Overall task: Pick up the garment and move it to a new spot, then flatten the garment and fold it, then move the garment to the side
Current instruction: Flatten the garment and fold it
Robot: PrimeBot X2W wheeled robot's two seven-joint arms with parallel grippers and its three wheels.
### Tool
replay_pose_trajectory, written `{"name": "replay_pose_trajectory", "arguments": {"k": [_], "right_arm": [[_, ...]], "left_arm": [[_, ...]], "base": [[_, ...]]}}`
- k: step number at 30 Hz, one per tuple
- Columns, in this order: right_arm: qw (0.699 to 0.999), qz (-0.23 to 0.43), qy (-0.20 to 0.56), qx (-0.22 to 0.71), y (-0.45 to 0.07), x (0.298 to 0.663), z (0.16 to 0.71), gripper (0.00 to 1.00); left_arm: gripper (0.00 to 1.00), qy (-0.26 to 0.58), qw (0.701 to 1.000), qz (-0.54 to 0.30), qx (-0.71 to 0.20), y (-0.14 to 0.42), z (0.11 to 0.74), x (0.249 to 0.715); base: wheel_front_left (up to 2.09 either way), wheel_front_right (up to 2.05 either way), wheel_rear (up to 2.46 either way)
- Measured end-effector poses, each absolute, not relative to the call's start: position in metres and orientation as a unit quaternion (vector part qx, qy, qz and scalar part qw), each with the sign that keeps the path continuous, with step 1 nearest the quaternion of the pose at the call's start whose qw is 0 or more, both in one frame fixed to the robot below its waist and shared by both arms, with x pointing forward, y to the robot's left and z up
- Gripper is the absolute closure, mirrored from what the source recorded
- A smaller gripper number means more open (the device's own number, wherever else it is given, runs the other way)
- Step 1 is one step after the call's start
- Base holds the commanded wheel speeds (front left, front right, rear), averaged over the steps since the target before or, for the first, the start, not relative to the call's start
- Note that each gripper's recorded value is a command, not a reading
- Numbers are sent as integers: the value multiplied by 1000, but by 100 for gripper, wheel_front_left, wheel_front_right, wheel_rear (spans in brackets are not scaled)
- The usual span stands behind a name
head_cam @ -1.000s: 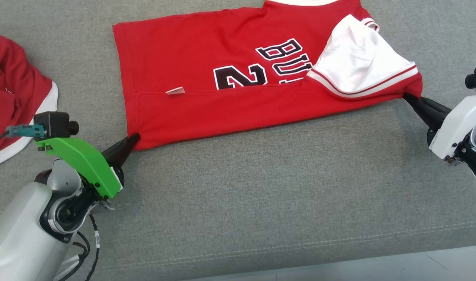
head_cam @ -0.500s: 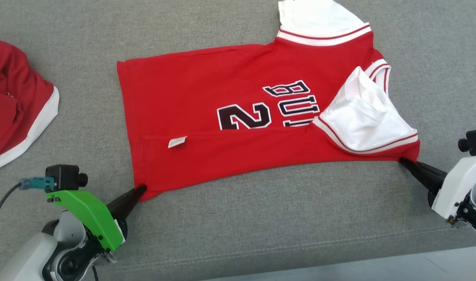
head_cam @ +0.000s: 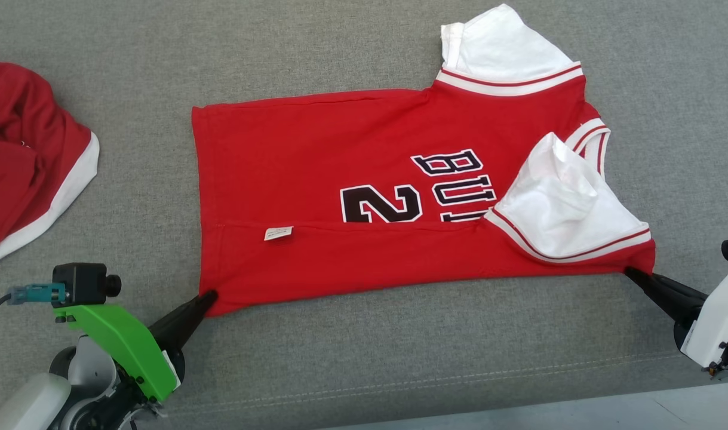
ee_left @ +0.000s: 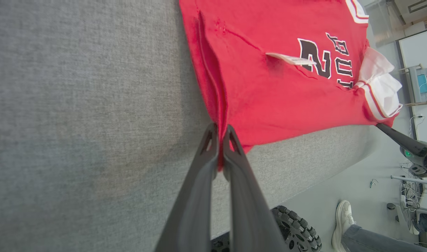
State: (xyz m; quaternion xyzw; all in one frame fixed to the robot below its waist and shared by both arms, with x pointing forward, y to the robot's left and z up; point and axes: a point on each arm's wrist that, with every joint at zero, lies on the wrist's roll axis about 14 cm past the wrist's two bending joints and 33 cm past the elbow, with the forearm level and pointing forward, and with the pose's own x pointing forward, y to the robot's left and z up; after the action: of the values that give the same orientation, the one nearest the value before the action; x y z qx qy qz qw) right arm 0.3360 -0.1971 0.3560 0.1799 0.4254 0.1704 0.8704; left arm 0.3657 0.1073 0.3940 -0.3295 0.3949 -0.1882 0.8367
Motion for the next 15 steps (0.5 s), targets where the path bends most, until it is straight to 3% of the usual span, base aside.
{"name": "replay_pose_trajectory", "arguments": {"k": [15], "right_arm": [[862,167,437,193,-193,318,362,100]], "left_arm": [[100,409,822,-178,-354,108,396,344]], "base": [[0,0,0]]}}
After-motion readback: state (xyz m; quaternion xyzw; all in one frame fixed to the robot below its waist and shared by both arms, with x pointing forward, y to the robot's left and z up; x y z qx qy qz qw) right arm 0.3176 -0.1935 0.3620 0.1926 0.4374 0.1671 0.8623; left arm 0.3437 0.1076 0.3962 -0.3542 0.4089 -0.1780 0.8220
